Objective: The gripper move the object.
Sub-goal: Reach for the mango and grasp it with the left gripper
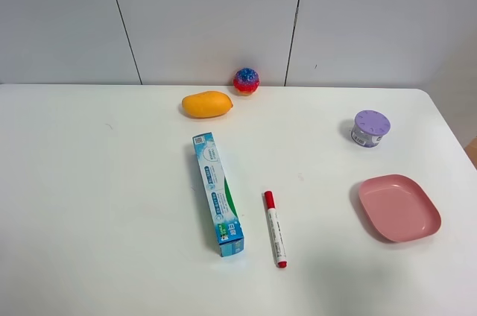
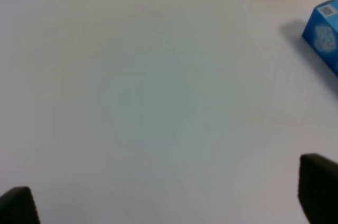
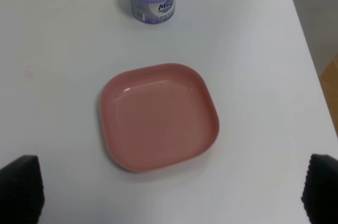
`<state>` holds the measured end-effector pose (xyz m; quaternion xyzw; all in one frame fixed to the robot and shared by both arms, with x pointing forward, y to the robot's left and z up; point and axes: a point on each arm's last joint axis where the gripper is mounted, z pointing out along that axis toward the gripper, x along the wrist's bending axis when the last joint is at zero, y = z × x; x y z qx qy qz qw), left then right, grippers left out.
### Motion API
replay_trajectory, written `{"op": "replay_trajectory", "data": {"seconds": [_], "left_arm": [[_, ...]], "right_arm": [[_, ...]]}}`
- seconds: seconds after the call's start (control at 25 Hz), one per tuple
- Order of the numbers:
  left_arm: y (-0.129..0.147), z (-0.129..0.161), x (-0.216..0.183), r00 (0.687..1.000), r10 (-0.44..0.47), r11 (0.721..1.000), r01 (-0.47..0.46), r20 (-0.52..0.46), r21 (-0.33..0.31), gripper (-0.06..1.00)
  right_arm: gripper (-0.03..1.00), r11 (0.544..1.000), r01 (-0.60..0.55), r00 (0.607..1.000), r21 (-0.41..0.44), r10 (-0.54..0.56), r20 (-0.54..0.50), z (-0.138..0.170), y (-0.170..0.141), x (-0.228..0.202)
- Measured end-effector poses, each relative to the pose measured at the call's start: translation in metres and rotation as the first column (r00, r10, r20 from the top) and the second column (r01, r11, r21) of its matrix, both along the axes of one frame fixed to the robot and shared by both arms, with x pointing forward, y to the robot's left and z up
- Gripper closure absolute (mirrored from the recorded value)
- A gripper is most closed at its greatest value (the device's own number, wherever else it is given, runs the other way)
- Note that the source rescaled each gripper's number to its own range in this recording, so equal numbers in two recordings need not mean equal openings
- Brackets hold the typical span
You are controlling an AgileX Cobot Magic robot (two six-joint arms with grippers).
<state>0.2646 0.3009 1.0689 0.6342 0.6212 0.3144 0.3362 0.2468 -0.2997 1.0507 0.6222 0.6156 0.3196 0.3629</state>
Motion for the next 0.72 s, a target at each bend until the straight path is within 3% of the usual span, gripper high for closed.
{"op": "replay_trajectory", "data": {"seconds": [0.2,0.36,0.48,0.64,0.72], "left_arm": [[-0.004,0.03,0.061,0.991,-0.016,1.0,0.018,-0.131,0.01,-0.06],[-0.008,0.057,0.122,0.981,-0.104,0.985,0.124,-0.166,0.119,-0.06],[-0.013,0.072,0.166,0.963,-0.197,0.956,0.231,-0.185,0.182,-0.06],[-0.019,0.078,0.22,0.91,-0.344,0.866,0.403,-0.233,0.296,-0.06],[-0.023,0.075,0.244,0.869,-0.417,0.8,0.49,-0.266,0.347,-0.06]], "right_arm": [[-0.03,1.0,0.0,1.0,0.0,0.0,0.0,0.0,0.0,0.0],[-0.03,1.0,0.0,1.0,0.0,0.0,0.0,0.0,0.0,0.0],[-0.03,1.0,0.0,1.0,0.0,0.0,0.0,0.0,0.0,0.0],[-0.03,1.0,0.0,1.0,0.0,0.0,0.0,0.0,0.0,0.0],[-0.03,1.0,0.0,1.0,0.0,0.0,0.0,0.0,0.0,0.0]]}}
